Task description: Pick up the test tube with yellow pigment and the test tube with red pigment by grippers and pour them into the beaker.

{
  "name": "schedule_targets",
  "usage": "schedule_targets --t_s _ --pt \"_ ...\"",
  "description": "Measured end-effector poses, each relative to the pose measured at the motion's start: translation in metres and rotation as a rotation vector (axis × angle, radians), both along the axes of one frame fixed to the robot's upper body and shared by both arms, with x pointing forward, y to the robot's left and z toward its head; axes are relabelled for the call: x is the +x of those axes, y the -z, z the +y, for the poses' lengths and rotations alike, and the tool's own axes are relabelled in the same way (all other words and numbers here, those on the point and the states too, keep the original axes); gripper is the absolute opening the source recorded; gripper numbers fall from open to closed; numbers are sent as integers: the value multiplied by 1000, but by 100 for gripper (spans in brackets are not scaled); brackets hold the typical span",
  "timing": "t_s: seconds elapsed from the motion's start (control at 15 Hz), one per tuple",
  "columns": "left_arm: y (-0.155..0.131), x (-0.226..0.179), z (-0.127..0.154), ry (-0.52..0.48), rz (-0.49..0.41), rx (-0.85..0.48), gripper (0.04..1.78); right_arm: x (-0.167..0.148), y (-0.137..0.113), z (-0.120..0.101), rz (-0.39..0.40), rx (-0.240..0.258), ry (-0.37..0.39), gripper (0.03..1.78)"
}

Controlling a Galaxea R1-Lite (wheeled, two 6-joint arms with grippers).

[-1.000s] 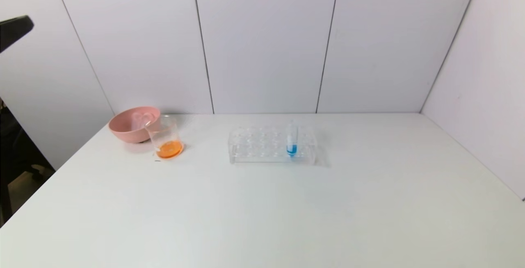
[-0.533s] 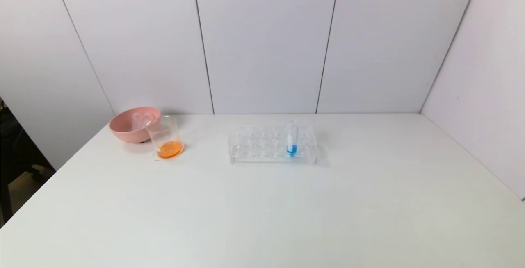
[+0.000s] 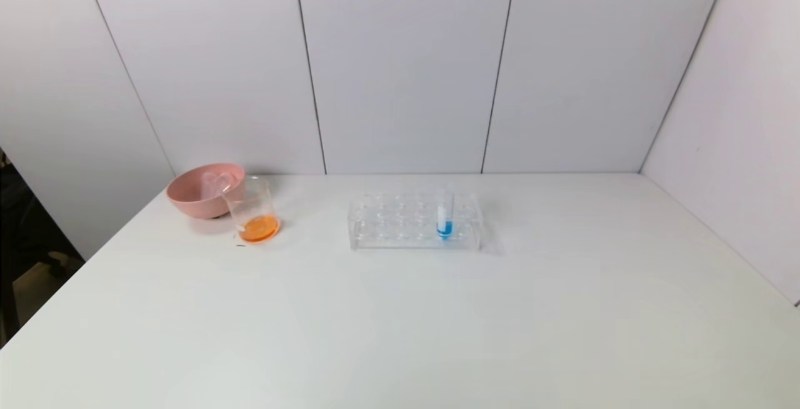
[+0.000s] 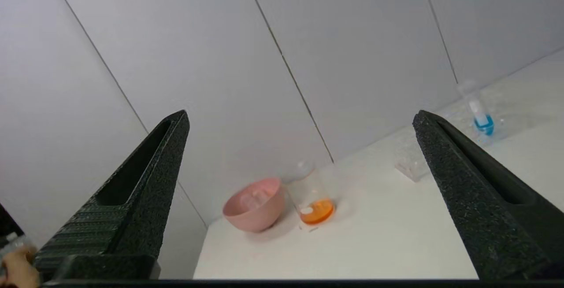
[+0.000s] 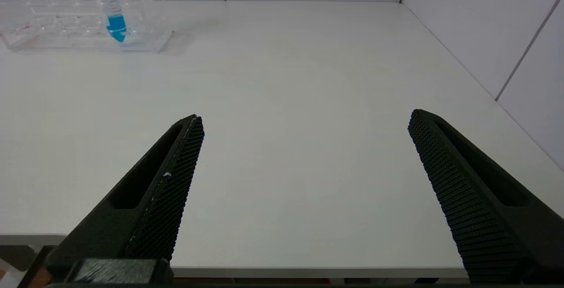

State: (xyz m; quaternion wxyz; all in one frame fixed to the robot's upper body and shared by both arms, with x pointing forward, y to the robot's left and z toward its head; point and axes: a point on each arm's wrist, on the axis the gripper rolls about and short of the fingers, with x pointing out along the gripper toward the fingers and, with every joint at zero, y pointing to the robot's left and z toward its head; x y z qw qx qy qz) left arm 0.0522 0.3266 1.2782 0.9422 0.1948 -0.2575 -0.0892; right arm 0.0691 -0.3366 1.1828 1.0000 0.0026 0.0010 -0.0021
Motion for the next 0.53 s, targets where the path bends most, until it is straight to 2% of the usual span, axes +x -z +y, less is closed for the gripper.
schedule_targets --t_s 0.2,0.47,0.53 --pt "49 11 3 -60 150 -110 178 0 0 0 0 0 0 170" --pt "88 17 5 -148 453 -251 178 0 0 0 0 0 0 170" --pt "94 17 6 -176 505 -261 178 0 0 0 0 0 0 170"
